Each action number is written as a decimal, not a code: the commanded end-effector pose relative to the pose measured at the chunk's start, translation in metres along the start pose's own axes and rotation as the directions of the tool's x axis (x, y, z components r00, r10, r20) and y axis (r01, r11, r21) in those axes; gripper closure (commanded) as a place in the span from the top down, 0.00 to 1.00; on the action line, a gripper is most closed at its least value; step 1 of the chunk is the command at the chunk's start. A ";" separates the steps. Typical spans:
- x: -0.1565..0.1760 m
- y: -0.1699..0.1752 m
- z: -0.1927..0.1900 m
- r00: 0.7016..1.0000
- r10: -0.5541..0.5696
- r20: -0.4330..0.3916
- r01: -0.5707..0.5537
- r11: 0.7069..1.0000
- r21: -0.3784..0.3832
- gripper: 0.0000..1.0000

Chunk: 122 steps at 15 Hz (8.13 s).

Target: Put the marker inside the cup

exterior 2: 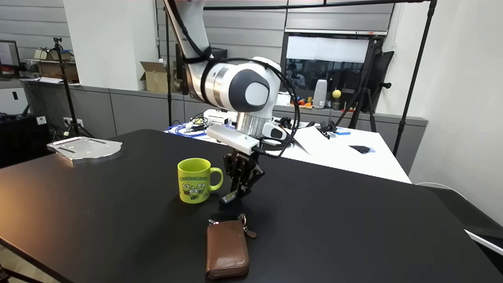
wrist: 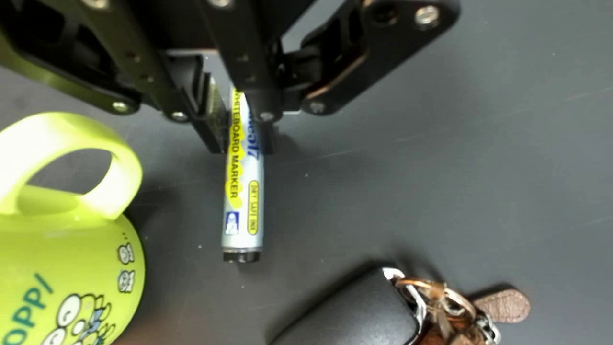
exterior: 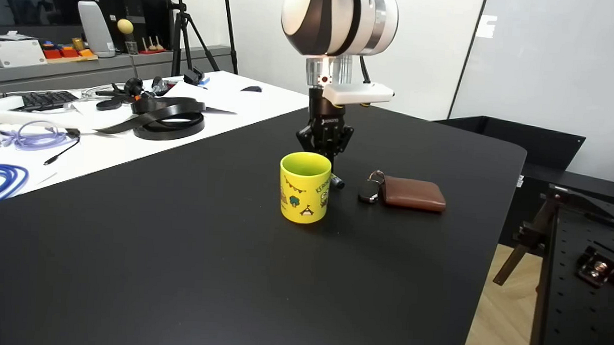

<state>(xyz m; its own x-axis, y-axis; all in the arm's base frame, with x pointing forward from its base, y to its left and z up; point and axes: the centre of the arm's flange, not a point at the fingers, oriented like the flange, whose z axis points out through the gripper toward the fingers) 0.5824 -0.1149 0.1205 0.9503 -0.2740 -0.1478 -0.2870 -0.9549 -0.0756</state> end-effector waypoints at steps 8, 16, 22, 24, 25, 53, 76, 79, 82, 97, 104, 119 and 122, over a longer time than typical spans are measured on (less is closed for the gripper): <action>-0.041 -0.073 -0.120 0.994 -0.062 0.085 0.069 0.994 -0.081 0.05; -0.069 -0.105 -0.130 0.924 -0.101 0.368 0.085 0.995 0.061 0.05; -0.078 -0.103 -0.117 0.909 -0.111 0.402 0.087 0.993 0.077 0.21; -0.073 -0.099 -0.111 0.891 -0.112 0.440 0.069 0.991 0.113 0.05; -0.070 -0.098 -0.109 0.881 -0.110 0.459 0.057 0.990 0.128 0.05; -0.008 -0.059 -0.061 0.730 0.101 0.676 -0.158 0.987 0.023 0.05; -0.050 -0.119 -0.067 0.940 -0.130 0.315 0.179 0.975 -0.133 1.00; -0.076 -0.134 -0.058 0.957 -0.185 0.224 0.211 0.972 -0.100 1.00; -0.115 -0.142 -0.033 0.957 -0.210 0.202 0.227 0.971 -0.068 1.00; -0.192 -0.141 -0.109 0.973 -0.229 -0.037 0.221 0.963 -0.152 1.00; -0.219 -0.145 -0.087 0.968 -0.225 0.108 0.236 0.966 -0.103 1.00; -0.219 -0.146 0.030 0.993 -0.046 -0.112 0.036 0.996 -0.084 1.00; -0.229 -0.150 0.054 0.993 -0.027 -0.119 0.016 0.996 -0.090 1.00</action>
<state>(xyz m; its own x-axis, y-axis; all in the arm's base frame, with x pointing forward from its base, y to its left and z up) 0.4108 0.0870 0.1337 0.9763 -0.2124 -0.0404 -0.2127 -0.9771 -0.0042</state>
